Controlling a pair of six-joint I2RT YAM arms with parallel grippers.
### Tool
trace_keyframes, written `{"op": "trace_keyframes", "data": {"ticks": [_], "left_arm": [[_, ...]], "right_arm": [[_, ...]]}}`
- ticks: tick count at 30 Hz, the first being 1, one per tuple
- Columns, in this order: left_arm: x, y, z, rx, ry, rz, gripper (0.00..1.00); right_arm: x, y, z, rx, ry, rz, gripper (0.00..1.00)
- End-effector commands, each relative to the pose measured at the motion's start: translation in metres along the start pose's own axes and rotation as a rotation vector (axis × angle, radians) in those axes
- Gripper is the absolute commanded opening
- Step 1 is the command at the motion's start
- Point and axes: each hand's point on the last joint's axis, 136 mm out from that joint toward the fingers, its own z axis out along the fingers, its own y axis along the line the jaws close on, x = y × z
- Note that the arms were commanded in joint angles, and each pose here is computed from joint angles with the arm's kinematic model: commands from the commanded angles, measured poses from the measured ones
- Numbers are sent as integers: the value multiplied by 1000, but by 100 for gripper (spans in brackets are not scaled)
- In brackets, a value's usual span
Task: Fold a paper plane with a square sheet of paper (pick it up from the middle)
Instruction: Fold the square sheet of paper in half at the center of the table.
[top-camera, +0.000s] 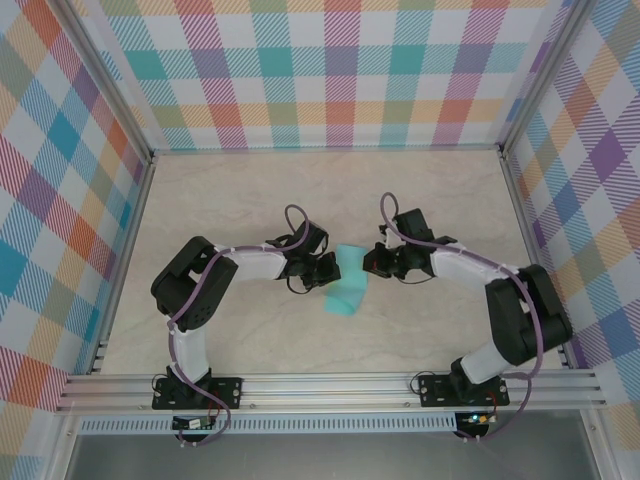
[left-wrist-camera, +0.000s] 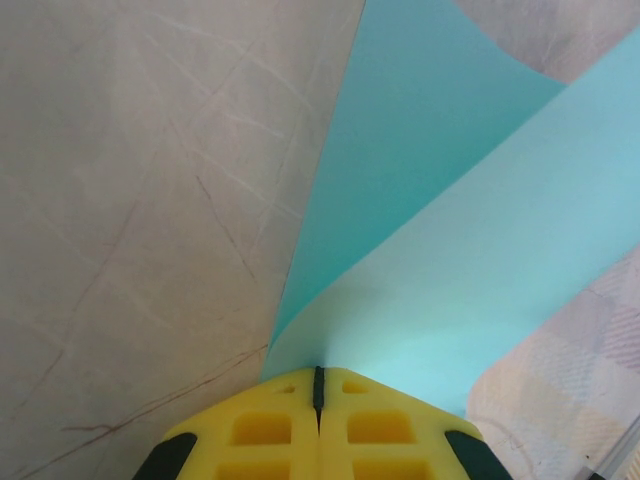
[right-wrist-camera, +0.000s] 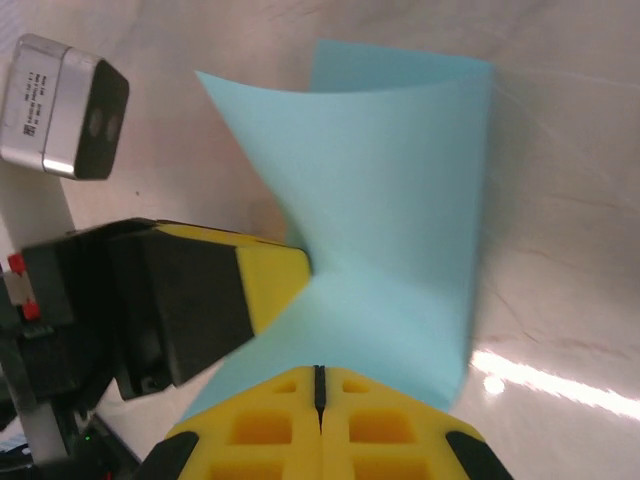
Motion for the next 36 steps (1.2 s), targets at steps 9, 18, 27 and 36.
{"op": "trace_keyframes", "data": {"ticks": [9, 18, 27, 36], "left_arm": [[78, 150, 13, -522, 205, -163, 0], [87, 164, 8, -573, 226, -176, 0], [86, 160, 10, -551, 228, -167, 0], [85, 158, 12, -549, 228, -164, 0]], "right_arm": [[-2, -8, 42, -47, 98, -28, 0], [-13, -76, 27, 113, 19, 53, 0], [-44, -54, -19, 106, -155, 45, 0], [-5, -8, 19, -82, 48, 16, 0]]}}
